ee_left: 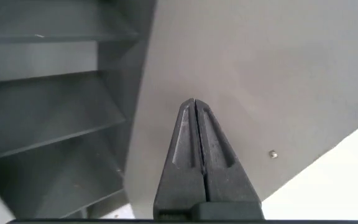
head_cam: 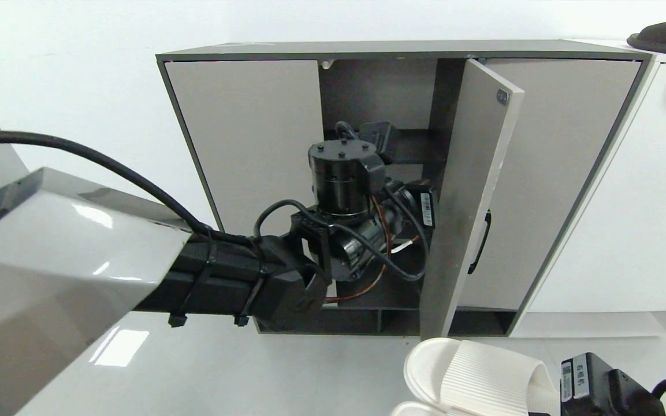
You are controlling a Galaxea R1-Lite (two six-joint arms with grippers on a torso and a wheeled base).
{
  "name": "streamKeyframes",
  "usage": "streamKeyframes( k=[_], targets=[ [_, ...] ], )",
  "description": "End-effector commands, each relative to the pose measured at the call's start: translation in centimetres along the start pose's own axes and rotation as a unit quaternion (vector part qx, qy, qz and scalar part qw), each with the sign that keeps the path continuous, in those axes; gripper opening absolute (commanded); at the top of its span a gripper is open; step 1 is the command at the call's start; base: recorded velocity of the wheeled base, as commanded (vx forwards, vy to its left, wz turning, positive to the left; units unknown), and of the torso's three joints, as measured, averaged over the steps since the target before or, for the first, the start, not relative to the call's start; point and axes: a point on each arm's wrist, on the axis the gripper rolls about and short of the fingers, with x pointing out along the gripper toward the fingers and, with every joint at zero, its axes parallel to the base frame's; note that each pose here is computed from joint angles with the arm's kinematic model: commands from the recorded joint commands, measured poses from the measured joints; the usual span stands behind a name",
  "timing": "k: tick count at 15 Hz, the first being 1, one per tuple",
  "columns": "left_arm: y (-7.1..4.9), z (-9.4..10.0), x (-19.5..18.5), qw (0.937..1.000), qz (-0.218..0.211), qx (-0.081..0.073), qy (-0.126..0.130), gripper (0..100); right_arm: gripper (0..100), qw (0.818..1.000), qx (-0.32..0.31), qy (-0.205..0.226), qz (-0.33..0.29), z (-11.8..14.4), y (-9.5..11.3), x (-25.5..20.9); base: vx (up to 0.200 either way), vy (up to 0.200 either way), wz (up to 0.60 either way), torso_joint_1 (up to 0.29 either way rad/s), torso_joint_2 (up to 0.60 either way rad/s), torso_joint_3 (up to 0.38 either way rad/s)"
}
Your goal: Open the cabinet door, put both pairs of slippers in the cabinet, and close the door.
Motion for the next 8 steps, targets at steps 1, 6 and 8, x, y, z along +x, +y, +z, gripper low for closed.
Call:
streamKeyframes(
  k=[1,6,8],
  targets=[
    [-1.5,-1.1,0.5,0.9998,-0.017,0.0,0.01,0,0,1.0,0.0,0.002,-0.001,0.0,-0.1,0.1,0.0,0.0,0.0,0.0,0.0,0.0],
    [-5.7,-2.1,-0.4,0.9978,-0.061,-0.002,0.026,0,0,1.0,0.001,0.003,-0.002,-0.1,-0.1,0.1,0.0,0.0,0.0,0.0,0.0,0.0],
    [-9.0,-2.8,-1.3,0.9949,-0.095,-0.004,0.033,0,0,1.0,0.001,0.005,-0.002,-0.1,-0.1,0.1,0.0,0.0,0.0,0.0,0.0,0.0]
  ],
)
